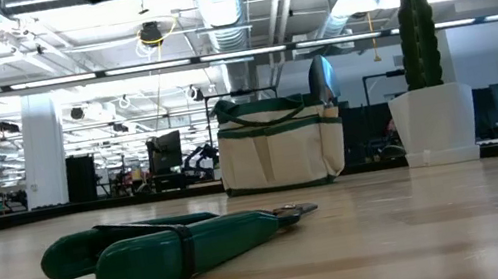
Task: Pick & Place Garden tools in Gardening bag
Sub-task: Put the green shears into the brown gardening bag
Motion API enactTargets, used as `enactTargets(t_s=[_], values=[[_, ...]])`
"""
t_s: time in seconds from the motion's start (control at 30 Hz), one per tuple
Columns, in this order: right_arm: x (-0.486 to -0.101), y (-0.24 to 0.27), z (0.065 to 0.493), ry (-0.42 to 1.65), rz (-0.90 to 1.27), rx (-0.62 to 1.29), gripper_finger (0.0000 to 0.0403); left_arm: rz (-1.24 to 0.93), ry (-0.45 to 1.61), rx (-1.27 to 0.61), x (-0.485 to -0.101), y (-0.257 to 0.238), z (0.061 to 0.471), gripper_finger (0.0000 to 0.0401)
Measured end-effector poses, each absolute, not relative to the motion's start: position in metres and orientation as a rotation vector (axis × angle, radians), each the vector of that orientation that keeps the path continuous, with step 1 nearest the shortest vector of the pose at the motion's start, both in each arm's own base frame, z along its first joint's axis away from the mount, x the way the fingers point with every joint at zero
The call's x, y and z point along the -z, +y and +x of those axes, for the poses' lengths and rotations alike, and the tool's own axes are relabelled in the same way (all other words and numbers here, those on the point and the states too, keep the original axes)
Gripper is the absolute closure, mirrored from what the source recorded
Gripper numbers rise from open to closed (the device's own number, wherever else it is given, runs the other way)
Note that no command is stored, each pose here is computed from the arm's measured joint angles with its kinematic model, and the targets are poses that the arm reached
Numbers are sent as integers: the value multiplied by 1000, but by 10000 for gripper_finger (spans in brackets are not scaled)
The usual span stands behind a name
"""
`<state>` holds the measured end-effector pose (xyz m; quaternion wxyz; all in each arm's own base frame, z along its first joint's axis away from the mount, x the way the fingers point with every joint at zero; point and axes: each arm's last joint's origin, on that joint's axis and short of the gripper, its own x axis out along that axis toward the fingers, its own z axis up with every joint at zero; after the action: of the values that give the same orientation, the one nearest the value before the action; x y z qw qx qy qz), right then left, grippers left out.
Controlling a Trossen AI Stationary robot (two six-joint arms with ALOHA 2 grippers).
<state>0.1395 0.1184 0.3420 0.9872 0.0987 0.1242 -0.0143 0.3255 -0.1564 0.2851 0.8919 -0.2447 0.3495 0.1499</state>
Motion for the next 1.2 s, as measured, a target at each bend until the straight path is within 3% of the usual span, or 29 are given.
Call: enactTargets(t_s=[0.47, 0.8, 1.2], values=[[-327, 119, 145, 339, 241, 112, 403, -745, 1159, -356, -200, -177, 344, 400], [-314, 124, 161, 393, 315, 153, 403, -745, 1182, -357, -185, -180, 349, 395], [-304, 134, 171, 419, 321, 169, 403, -762, 1083, -330, -178, -183, 352, 283]])
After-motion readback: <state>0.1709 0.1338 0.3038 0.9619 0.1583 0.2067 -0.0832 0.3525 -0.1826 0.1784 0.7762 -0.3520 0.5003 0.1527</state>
